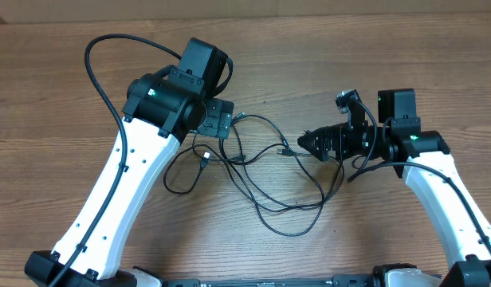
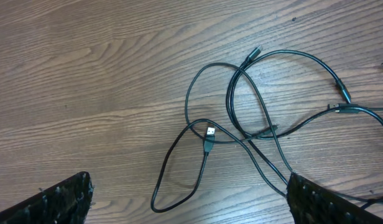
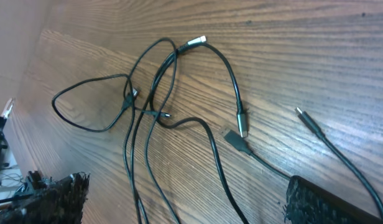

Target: Untangle cables

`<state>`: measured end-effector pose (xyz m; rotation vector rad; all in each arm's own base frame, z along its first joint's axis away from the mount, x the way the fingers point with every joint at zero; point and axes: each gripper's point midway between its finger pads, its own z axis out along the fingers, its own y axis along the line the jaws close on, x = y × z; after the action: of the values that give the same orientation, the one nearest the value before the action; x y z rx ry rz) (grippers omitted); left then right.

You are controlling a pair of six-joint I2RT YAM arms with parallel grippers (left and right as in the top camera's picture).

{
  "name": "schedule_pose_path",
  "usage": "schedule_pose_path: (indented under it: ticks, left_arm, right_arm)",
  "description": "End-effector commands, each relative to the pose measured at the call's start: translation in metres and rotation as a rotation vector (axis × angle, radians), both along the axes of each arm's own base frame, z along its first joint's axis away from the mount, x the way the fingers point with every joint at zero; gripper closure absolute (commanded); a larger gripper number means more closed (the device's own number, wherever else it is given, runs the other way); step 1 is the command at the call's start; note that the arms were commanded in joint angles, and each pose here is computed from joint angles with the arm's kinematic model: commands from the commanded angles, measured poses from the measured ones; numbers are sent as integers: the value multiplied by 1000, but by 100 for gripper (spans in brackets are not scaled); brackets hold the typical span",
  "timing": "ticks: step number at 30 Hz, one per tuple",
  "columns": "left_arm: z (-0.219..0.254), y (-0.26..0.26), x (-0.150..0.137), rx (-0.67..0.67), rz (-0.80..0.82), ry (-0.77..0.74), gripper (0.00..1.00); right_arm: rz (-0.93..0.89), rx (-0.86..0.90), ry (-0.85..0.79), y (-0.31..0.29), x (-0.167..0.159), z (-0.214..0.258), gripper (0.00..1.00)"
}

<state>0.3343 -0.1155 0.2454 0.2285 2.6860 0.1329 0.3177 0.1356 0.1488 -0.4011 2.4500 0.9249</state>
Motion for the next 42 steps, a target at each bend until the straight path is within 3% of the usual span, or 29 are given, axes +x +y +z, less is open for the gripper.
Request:
schedule_pose_path:
  ticks: [1,9,42]
  left_arm:
    - [2,0,2,-3,-5,-4,0]
    - [2,0,2,-3,-5,-4,0]
    - [2,0,2,-3,-5,-4,0]
  right_arm:
    - [-4,-28,-18,-2,5,13,0]
    - [-102,-190,108,-28,-8,-6,0]
    - [-104,-189,91,-28,-4,-5,0]
